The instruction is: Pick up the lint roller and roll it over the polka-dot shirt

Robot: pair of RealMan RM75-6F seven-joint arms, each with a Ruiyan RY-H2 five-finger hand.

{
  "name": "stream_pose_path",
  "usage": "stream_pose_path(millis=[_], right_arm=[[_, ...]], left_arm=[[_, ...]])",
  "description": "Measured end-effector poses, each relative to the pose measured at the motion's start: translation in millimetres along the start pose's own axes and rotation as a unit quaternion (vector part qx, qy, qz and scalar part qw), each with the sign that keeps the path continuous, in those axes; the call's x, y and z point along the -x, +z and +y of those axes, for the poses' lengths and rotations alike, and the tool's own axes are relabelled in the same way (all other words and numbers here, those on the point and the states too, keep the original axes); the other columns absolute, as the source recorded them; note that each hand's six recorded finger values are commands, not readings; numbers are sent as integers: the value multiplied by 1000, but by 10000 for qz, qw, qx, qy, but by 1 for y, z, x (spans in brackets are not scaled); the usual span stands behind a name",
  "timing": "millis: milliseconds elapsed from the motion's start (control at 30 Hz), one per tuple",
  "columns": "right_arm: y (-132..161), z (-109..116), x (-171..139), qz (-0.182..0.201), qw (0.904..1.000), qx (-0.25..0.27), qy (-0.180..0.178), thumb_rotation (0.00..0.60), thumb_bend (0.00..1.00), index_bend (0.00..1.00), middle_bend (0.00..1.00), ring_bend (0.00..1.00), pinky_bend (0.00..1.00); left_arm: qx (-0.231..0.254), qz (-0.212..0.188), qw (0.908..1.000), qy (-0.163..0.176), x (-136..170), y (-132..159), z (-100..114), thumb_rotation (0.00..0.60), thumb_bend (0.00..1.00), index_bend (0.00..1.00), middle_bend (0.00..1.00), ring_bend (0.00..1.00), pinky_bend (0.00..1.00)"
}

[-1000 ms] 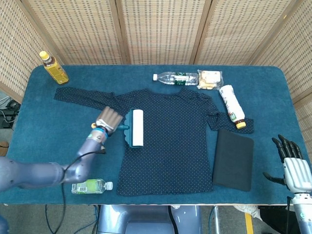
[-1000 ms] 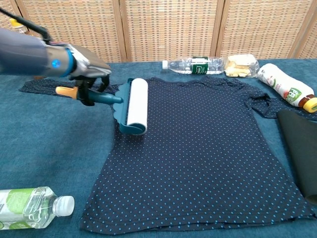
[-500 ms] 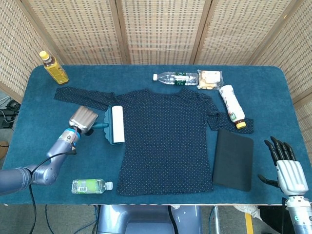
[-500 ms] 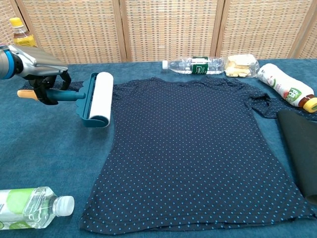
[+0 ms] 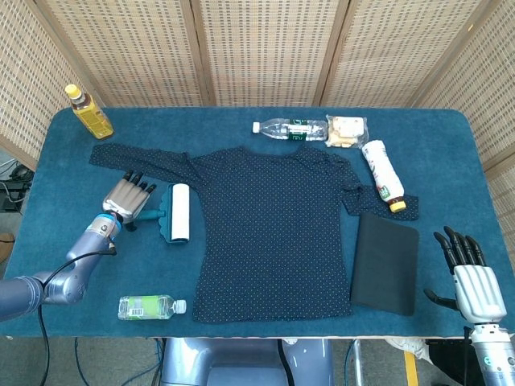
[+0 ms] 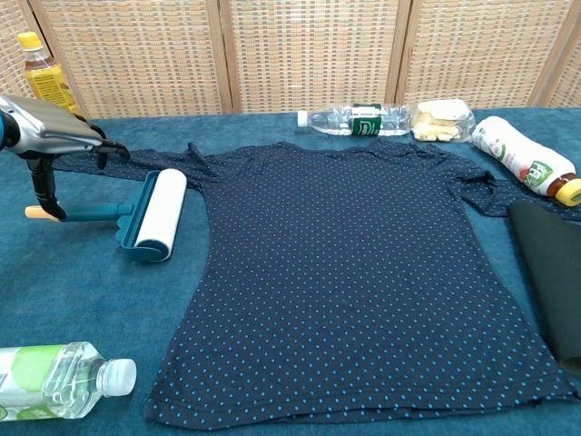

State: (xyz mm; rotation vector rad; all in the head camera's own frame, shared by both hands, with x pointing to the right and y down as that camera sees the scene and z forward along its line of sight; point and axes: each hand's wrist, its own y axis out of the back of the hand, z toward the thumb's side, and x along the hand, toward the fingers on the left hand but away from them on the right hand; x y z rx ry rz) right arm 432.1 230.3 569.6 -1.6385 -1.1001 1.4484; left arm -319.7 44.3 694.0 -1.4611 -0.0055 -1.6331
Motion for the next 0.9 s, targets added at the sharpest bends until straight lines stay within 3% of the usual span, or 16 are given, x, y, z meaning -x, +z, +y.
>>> stream_pose_path(millis=[200, 300, 400, 500, 667, 767, 900], right_arm=[[0, 0, 0, 8, 10000, -21, 7, 600, 106, 0, 0, 0, 0], [-1, 0, 1, -9, 10000, -43, 3, 600, 106, 0, 0, 0, 0], [-1, 0, 1, -15, 10000, -31, -2, 600, 106, 0, 0, 0, 0], [-1, 0, 1, -13, 10000, -59, 4, 600, 105, 0, 0, 0, 0], [1, -1, 1, 13, 9999, -106, 27, 600, 106, 0, 0, 0, 0], [4, 0, 0, 45, 9999, -135, 2, 600, 106, 0, 0, 0, 0], [7, 0, -1, 94, 9998, -150, 9, 600, 105, 0, 0, 0, 0]], left_arm=[[272, 197, 9994, 105, 6, -8, -4, 600, 131, 0, 0, 0, 0], [563, 270, 9975, 343, 13, -10, -4, 600, 131, 0, 0, 0, 0], [903, 342, 9921, 804, 26, -13, -3, 600, 127, 0, 0, 0, 0], [1343, 395, 9808, 1357, 48, -17, -5, 600, 121, 0, 0, 0, 0], [2008, 513, 9539, 2169, 102, -21, -26, 600, 117, 0, 0, 0, 0], [2451, 593, 9375, 2399, 138, -20, -50, 600, 116, 0, 0, 0, 0], [2978, 701, 9222, 2366, 180, -14, -88, 600, 117, 0, 0, 0, 0]])
